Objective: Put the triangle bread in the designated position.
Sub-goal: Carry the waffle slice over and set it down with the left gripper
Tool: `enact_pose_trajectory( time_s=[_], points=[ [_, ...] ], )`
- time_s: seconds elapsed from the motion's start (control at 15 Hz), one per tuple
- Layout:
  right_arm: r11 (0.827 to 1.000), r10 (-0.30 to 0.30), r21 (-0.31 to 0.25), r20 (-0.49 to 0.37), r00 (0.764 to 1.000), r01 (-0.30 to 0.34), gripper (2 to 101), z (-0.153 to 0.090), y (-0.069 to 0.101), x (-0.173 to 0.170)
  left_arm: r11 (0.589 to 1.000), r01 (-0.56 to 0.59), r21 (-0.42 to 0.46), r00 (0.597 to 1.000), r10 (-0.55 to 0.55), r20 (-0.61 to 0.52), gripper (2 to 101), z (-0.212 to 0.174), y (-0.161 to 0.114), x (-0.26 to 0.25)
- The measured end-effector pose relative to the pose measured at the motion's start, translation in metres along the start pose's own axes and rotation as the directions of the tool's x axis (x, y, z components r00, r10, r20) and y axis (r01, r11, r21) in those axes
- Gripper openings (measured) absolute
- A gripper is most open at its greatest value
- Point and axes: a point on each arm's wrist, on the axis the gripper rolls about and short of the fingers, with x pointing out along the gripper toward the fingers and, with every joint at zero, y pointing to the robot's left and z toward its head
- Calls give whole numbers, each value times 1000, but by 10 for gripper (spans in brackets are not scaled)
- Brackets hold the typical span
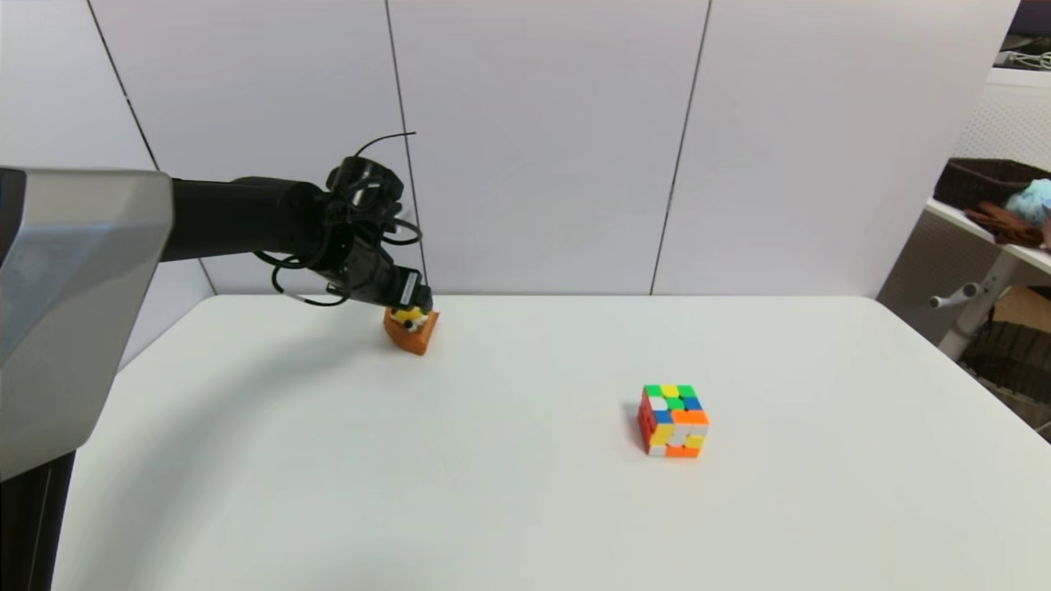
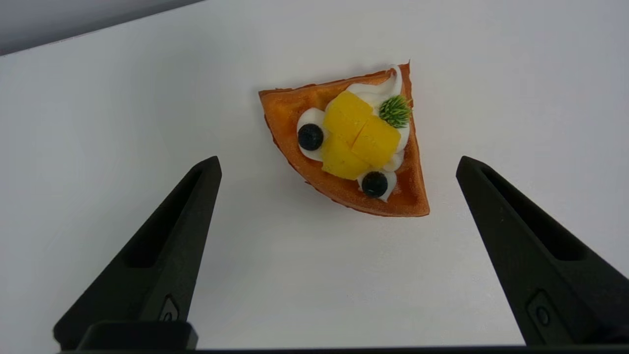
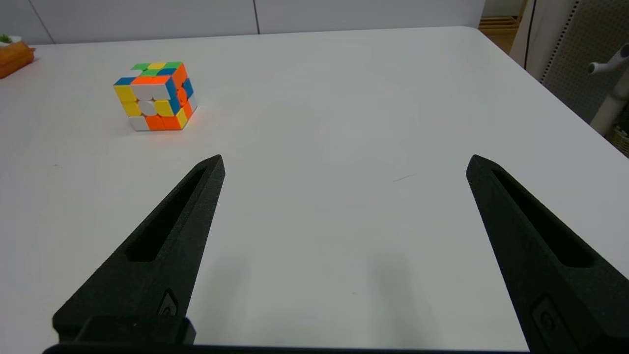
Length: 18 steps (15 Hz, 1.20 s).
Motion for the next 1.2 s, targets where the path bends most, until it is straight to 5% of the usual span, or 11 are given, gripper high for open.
enact_pose_trajectory(
  time_s=[0.4,1.2],
  points=[
    [1000,0,0,0,1000,0,974,0,0,0,994,-10,-108,999,6,-36,971,-7,-17,14],
    [1000,0,0,0,1000,0,974,0,0,0,983,-25,-179,997,11,-80,978,-16,-22,41]
  ],
)
